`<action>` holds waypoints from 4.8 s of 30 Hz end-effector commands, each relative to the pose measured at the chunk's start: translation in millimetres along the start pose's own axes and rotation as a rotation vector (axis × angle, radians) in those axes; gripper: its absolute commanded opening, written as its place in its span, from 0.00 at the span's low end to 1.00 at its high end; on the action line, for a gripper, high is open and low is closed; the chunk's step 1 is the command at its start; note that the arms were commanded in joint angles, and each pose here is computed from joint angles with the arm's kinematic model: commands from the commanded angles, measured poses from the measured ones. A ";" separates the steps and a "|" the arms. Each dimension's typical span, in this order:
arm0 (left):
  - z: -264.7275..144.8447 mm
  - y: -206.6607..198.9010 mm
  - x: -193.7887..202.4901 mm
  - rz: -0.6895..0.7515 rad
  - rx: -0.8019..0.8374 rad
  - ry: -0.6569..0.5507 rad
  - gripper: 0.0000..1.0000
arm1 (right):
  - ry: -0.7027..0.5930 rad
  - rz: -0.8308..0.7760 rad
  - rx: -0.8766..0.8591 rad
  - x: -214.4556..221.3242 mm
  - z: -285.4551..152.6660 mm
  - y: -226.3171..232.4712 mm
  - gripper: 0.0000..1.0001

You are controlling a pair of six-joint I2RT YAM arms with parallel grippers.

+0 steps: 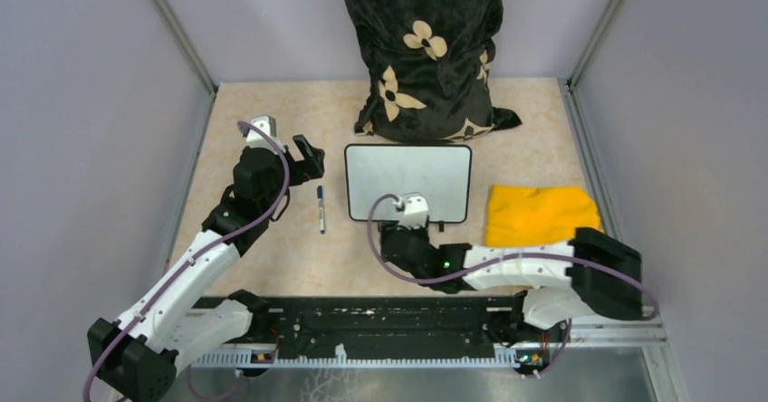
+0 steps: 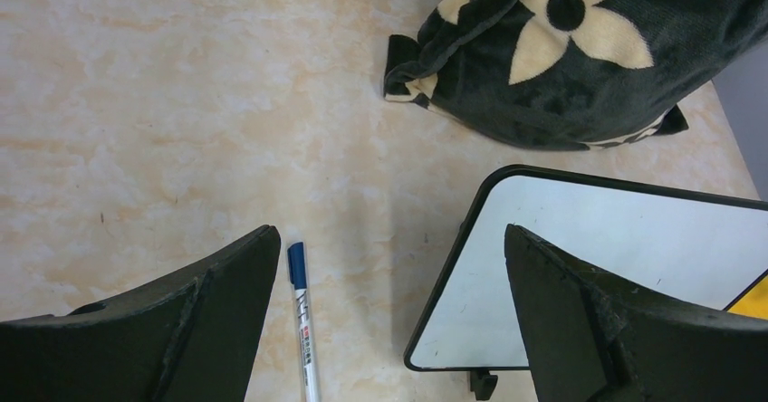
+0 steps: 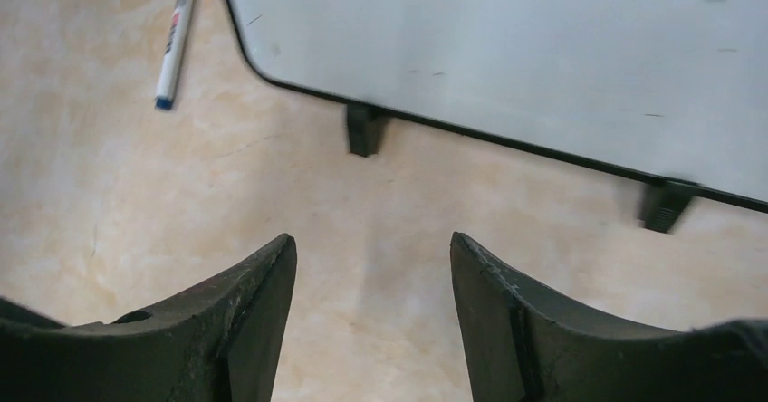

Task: Write a sentence on the whiteboard
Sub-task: Move the whiteboard to the center of the board, then open the whiteboard marker at the center of the board.

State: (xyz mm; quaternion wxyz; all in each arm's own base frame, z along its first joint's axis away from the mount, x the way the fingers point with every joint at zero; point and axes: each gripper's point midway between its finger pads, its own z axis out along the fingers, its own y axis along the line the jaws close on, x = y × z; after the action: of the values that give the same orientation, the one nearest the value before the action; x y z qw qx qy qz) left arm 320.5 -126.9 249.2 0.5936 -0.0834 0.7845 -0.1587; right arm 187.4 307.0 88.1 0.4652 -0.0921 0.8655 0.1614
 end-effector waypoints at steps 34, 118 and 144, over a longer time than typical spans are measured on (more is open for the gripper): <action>2.7 -5.3 3.3 0.021 0.028 0.006 0.99 | 0.040 0.144 0.258 4.8 20.9 -142.4 0.41; 68.6 80.9 184.5 0.117 -0.364 0.810 0.95 | -0.273 0.206 -0.006 -102.2 -88.7 -144.5 0.98; 56.1 113.6 216.0 0.170 -0.469 0.901 0.62 | -0.281 0.197 -0.001 -99.5 -89.5 -147.6 0.95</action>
State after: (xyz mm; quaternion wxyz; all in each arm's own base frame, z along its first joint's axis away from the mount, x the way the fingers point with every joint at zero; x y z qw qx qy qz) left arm 337.4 -109.4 19.0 0.2095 -0.0767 0.9745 0.0235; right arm 213.3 140.7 165.7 0.5359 0.0017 0.8182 0.2083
